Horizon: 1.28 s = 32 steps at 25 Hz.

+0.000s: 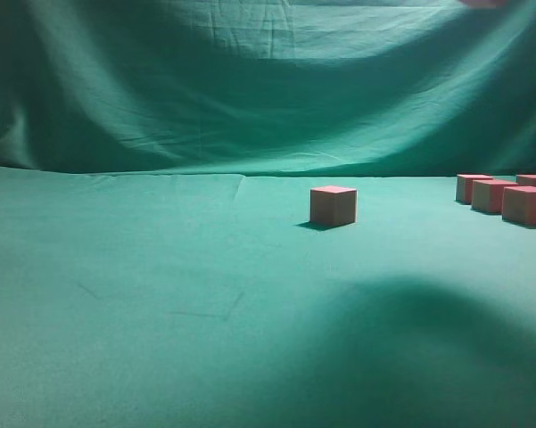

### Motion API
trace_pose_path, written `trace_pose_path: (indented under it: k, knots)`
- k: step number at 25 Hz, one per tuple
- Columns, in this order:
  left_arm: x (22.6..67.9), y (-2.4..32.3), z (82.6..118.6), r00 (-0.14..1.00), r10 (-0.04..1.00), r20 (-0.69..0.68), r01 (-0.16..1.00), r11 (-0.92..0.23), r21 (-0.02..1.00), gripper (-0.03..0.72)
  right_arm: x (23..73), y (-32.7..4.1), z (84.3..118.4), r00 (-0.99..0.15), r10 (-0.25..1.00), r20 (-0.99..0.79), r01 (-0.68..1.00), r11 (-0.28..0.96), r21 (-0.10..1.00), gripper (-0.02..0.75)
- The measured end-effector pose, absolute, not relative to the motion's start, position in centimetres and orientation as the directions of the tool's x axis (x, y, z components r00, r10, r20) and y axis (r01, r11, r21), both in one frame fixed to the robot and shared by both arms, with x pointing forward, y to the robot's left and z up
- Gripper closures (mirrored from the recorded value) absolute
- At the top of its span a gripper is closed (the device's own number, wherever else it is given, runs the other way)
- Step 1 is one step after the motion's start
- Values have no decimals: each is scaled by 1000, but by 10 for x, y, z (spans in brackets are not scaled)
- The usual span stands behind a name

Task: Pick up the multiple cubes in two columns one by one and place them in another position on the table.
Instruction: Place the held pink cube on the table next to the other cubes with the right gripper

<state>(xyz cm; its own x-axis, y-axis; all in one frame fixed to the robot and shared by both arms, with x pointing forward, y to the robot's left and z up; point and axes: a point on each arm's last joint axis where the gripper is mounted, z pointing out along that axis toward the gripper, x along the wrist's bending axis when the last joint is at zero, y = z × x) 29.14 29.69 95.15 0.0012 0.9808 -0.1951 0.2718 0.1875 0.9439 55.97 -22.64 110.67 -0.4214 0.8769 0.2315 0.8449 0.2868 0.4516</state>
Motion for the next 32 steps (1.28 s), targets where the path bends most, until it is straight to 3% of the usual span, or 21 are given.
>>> trace_pose_path:
  k: [6, 15, 20, 32]
  knots:
    - [291, 297, 952, 1, 981, -195, 272, 187, 944, 688, 587, -144, 1110, -655, 755, 40, 689, 575, 441, 474]
    - [291, 297, 952, 1, 981, -195, 272, 187, 944, 688, 616, -46, 1047, -837, 541, -89, 498, 818, 287, 474]
    - [291, 297, 952, 1, 981, -195, 272, 187, 944, 688, 622, -28, 1010, -908, 407, -97, 381, 899, 214, 474]
    - [291, 297, 952, 1, 981, -195, 272, 187, 944, 688, 638, -23, 972, -939, 298, -171, 269, 948, 171, 474]
